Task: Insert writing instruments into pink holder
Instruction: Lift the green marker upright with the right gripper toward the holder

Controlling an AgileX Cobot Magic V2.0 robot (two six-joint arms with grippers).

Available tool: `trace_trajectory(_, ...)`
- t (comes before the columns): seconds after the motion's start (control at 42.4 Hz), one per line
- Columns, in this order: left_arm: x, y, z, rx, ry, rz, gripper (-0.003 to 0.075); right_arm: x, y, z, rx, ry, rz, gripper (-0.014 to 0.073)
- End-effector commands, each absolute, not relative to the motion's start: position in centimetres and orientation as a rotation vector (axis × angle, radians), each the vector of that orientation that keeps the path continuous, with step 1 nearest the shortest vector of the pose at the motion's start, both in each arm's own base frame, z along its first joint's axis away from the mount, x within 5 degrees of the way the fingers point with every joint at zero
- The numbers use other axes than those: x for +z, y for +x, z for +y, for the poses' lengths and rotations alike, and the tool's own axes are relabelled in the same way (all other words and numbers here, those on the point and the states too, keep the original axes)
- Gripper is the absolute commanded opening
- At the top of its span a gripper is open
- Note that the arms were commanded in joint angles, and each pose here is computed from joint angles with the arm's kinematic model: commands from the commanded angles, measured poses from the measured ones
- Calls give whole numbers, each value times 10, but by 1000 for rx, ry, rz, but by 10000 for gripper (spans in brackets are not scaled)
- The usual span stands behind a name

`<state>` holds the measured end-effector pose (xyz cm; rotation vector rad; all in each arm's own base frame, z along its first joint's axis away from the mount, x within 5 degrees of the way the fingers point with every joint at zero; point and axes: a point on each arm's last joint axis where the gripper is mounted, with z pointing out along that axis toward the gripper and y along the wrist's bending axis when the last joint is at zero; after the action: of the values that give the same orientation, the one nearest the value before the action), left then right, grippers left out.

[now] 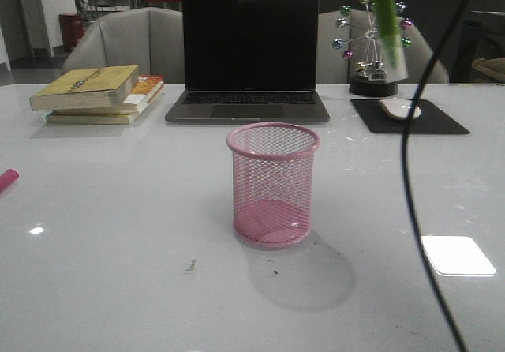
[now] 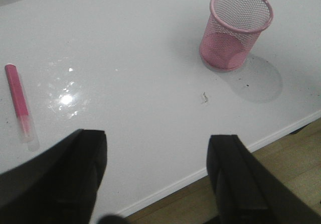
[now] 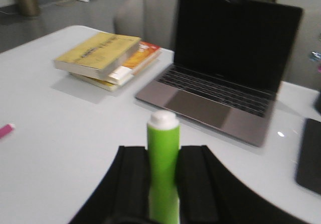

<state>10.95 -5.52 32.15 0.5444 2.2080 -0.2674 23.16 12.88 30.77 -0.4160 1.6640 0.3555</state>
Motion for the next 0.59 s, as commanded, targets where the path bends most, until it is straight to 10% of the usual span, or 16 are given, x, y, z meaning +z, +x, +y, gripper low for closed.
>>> trace_trajectory(0.0, 335, 113, -59, -303, 519, 2124, 496, 327, 224, 147, 420, -413, 1428, 146)
trace_trajectory(0.565, 335, 113, -59, -303, 519, 2124, 496, 228, 271, 197, 406, -453, 1425, 146)
